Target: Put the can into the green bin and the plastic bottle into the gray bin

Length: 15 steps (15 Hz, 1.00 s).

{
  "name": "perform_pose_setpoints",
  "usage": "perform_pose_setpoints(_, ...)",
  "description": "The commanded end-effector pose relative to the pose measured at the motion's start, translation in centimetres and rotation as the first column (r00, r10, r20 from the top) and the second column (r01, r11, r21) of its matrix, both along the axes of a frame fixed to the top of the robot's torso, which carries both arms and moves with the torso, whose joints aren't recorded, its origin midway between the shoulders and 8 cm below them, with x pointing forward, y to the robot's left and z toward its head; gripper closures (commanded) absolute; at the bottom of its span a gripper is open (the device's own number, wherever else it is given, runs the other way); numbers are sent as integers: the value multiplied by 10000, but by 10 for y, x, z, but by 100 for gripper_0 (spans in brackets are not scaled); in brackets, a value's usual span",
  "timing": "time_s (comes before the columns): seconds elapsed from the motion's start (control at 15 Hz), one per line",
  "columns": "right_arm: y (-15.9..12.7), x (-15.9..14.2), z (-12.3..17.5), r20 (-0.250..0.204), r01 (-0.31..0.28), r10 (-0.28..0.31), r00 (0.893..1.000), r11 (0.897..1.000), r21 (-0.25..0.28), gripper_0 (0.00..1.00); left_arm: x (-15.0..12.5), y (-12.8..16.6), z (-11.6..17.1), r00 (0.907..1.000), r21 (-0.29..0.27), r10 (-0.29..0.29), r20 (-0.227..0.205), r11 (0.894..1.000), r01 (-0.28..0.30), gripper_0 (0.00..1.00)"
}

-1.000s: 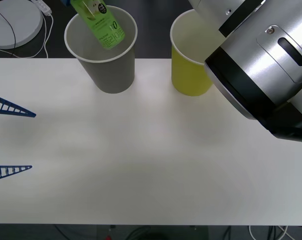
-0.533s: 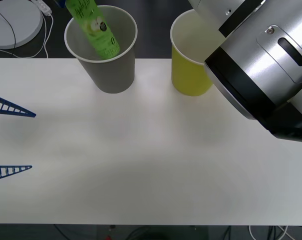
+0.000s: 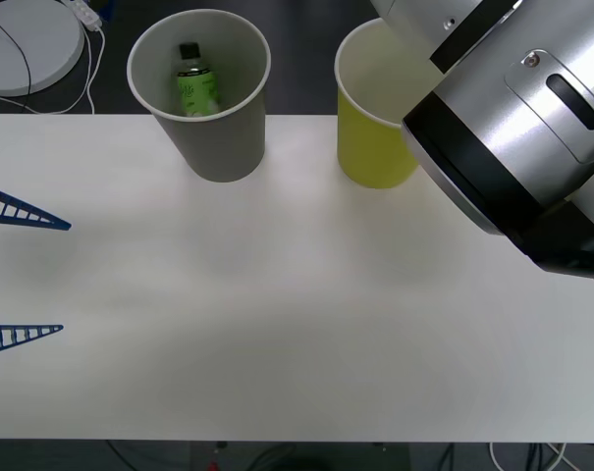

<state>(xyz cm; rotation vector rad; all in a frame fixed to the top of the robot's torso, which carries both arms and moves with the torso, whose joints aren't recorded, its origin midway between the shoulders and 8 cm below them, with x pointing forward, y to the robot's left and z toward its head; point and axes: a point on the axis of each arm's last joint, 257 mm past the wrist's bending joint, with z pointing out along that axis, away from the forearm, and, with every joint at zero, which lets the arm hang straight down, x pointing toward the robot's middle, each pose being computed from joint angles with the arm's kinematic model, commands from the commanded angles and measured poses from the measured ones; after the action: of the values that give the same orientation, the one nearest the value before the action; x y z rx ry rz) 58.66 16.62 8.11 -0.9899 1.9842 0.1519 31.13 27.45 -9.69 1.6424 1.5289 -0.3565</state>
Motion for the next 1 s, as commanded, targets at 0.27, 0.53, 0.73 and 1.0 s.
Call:
perform_pose_setpoints(0.27,-6,-4,2,-139,-949,951,9954,9954,140,0,0,0,0,10000,0,0,0,10000,0,0)
perform_pose_setpoints(0.53,-22,-10,3,62,-1353,1353,9908,9908,58,0,0,0,0,10000,0,0,0,10000,0,0)
perform_pose_setpoints(0.73,-32,-17,1,251,-1719,1718,9848,9851,8,0,0,0,0,10000,0,0,0,10000,0,0)
perform_pose_setpoints(1.0,-50,-30,-4,479,-2130,2130,9759,9770,-57,0,0,0,0,10000,0,0,0,10000,0,0)
